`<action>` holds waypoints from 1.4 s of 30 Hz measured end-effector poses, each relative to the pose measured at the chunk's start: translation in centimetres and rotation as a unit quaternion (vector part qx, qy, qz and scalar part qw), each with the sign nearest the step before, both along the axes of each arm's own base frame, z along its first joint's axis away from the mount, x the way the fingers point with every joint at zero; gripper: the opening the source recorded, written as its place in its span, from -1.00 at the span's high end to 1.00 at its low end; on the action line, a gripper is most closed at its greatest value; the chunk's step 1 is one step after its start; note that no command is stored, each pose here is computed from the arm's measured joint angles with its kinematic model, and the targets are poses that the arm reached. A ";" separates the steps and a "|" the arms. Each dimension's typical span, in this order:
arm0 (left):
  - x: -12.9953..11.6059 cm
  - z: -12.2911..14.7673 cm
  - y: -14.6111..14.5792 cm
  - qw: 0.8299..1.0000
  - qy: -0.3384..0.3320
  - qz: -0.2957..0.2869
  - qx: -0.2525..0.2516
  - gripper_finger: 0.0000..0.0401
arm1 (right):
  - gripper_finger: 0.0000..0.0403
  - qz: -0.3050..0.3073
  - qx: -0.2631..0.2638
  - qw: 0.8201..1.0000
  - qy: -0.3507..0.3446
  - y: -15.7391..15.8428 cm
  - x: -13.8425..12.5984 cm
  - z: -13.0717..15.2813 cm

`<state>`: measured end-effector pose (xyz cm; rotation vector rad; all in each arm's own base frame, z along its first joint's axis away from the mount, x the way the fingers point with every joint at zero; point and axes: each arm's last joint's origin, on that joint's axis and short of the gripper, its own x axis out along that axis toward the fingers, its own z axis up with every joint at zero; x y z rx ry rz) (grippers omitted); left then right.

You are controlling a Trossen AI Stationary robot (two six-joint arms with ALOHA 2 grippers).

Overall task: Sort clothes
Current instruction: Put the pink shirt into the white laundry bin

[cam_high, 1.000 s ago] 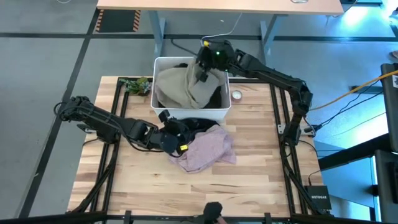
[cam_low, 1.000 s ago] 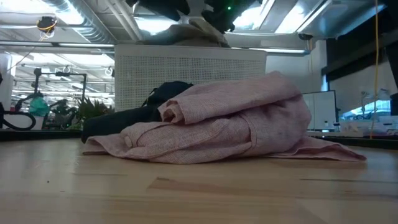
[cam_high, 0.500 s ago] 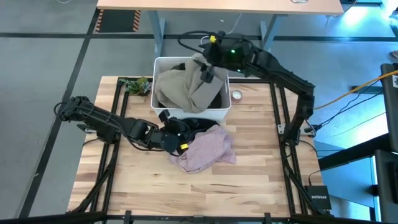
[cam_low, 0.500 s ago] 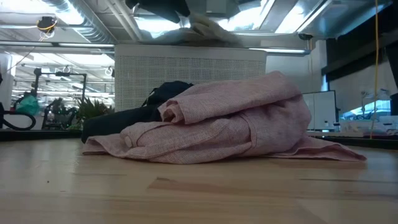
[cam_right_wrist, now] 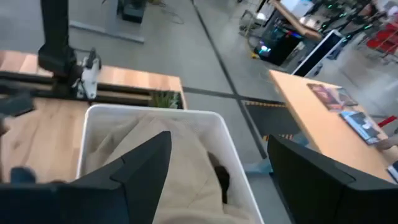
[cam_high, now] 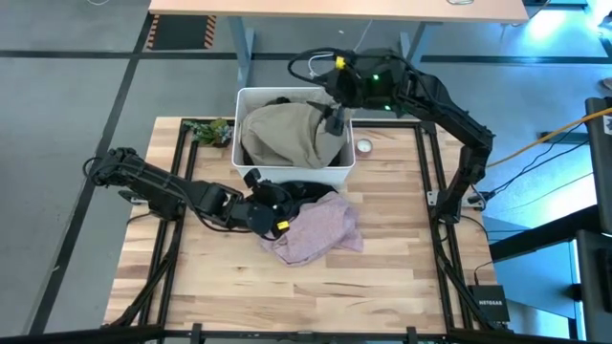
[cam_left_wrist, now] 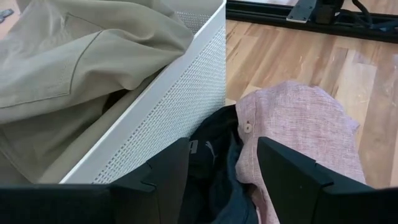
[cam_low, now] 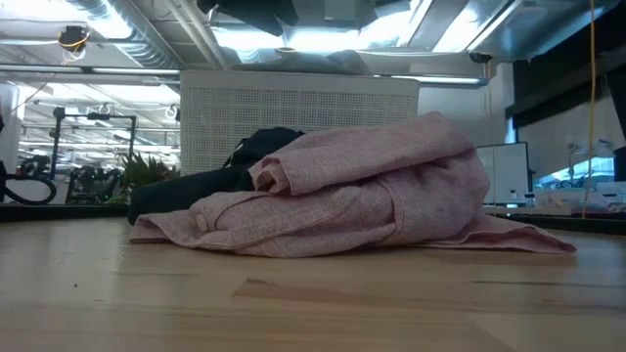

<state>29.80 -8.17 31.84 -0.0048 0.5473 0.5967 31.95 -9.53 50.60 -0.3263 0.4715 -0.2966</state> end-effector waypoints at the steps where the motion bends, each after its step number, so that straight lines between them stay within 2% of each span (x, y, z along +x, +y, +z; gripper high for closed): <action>1: 0.0 0.0 0.0 1.000 0.000 0.000 0.000 0.07 | -0.41 0.001 0.002 1.000 0.003 0.0 -0.1 0.0; 13: -0.2 -0.2 -0.1 1.000 0.013 0.001 0.001 0.07 | -0.41 0.063 0.073 0.992 0.077 1.0 -0.5 -1.9; 23: -0.6 -0.5 -0.2 1.000 0.027 0.004 0.000 0.07 | -0.41 0.120 0.079 0.981 0.131 5.0 0.9 -3.9; 30: -1.2 -1.5 -1.2 0.998 0.052 -0.011 0.042 0.07 | -0.41 0.143 0.063 0.975 0.161 7.8 1.6 -5.1; 34: -1.8 -1.9 -1.0 0.997 0.061 -0.002 0.043 0.07 | -0.41 0.158 0.071 0.970 0.172 8.3 1.8 -5.7; 42: -4.4 -2.3 -0.7 1.000 0.023 -0.002 0.017 0.07 | -0.41 0.158 0.094 0.962 0.200 8.3 2.1 -7.4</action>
